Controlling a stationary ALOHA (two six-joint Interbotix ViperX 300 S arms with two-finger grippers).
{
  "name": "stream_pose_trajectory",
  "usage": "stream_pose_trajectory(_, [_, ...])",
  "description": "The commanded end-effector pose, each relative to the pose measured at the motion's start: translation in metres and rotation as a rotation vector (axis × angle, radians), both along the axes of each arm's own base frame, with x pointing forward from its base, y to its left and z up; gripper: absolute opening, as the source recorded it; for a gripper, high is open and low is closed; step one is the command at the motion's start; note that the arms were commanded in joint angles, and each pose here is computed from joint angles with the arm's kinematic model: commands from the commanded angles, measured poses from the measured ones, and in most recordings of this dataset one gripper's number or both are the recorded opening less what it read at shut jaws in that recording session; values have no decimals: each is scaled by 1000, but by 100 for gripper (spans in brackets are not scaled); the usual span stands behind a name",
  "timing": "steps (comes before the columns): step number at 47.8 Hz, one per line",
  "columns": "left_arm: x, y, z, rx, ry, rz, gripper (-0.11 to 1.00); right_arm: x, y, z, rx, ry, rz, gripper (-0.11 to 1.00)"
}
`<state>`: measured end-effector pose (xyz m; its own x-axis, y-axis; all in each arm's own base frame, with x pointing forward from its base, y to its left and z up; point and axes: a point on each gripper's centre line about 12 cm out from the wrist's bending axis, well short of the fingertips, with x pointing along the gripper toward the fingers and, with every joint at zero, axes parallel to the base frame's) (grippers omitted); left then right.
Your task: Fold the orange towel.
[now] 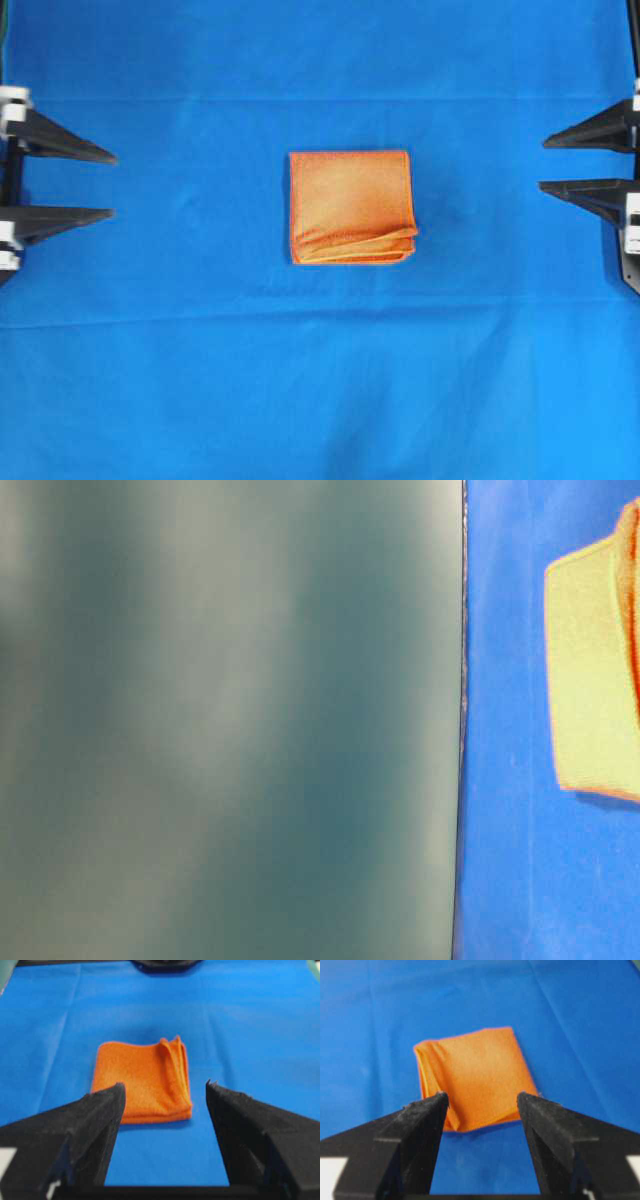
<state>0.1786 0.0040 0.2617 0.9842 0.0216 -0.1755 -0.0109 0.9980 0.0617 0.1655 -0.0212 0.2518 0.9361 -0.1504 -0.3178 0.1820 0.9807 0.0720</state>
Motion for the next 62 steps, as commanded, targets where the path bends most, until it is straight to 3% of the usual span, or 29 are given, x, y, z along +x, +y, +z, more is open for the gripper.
stream_pose_trajectory(1, [-9, 0, 0, -1, -26, -1, 60, -4, 1, -1, -5, -39, 9, 61])
stream_pose_trajectory(18, [-28, -1, -33, -7, -8, -2, 60, -8, 6, -31, 17, -53, 44, 61])
stream_pose_trajectory(62, [-28, -1, -36, -8, 9, -2, 60, -8, 7, -31, 21, -56, 47, 61])
